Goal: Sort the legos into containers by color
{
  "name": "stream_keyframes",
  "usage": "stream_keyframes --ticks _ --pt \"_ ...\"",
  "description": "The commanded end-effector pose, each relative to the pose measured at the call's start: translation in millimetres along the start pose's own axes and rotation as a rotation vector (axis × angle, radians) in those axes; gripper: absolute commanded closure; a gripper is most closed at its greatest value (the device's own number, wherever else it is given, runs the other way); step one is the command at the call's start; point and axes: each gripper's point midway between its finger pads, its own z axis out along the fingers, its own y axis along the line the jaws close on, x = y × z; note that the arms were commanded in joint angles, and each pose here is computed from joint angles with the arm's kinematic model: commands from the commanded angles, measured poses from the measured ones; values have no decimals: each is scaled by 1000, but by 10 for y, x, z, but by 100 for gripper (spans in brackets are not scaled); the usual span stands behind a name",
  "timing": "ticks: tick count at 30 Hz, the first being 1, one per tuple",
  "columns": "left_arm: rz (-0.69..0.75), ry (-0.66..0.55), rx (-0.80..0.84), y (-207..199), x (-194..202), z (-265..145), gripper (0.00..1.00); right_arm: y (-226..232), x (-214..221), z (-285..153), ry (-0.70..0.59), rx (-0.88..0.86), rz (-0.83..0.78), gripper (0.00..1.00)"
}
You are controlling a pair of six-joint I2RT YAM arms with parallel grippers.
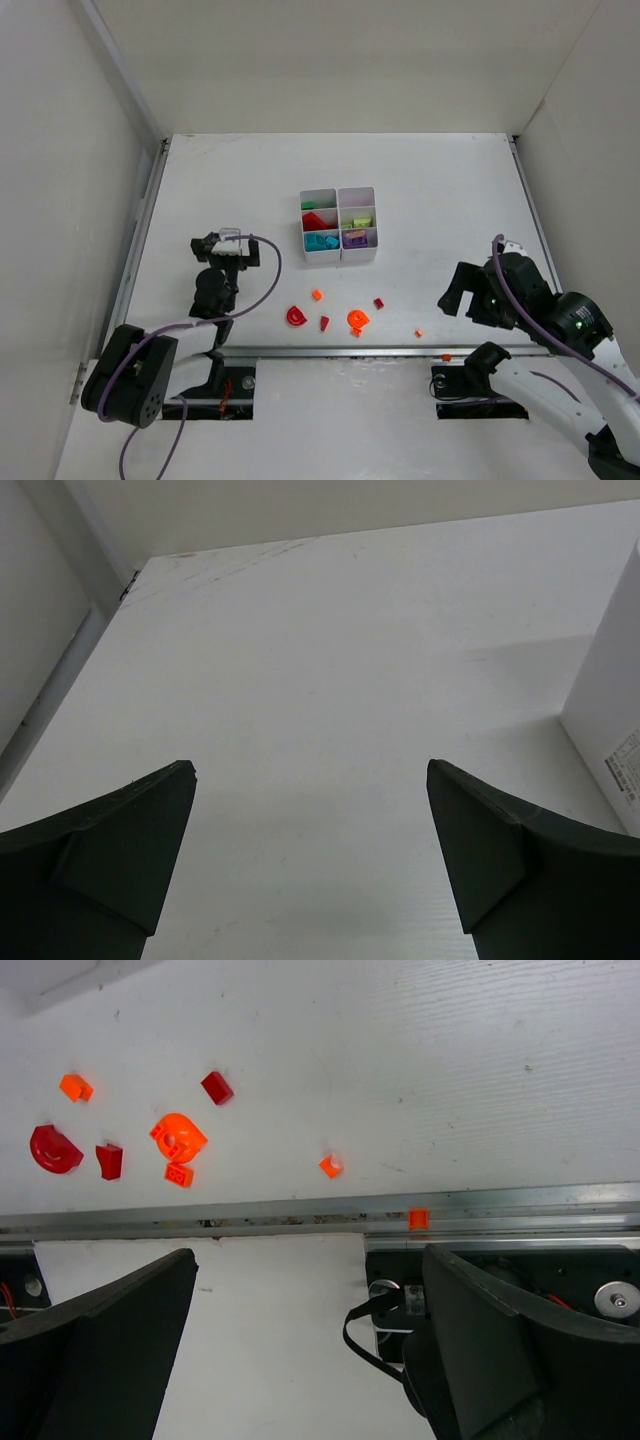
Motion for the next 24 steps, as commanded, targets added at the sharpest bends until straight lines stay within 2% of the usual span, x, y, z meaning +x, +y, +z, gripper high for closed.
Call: stream_keyframes --ticks 1,8,12,14,19,20,23,24 --pt "-108 -234 -46 155 -481 -74 0 25 -60 2 -33 -9 16 0" --pt "-171 -242 -119 305 -452 -46 0 25 -60 2 -33 -9 16 0" --pt "-166 -207 -138 343 -340 32 0 25 -60 2 -33 -9 16 0" --pt "-216 -197 -185 455 -266 49 0 16 -69 19 -32 5 14 0" --pt "-220 -243 -188 476 -327 0 0 20 -106 5 -35 20 21 0" --pt "-217 -284 -180 476 -426 -8 0 -27 -94 3 -33 41 17 0" --pt "-214 -274 -180 468 -404 19 0 -48 -121 -15 -30 71 24 0" --pt "-205 -232 -188 469 -320 55 0 -26 -143 -17 -27 75 23 0"
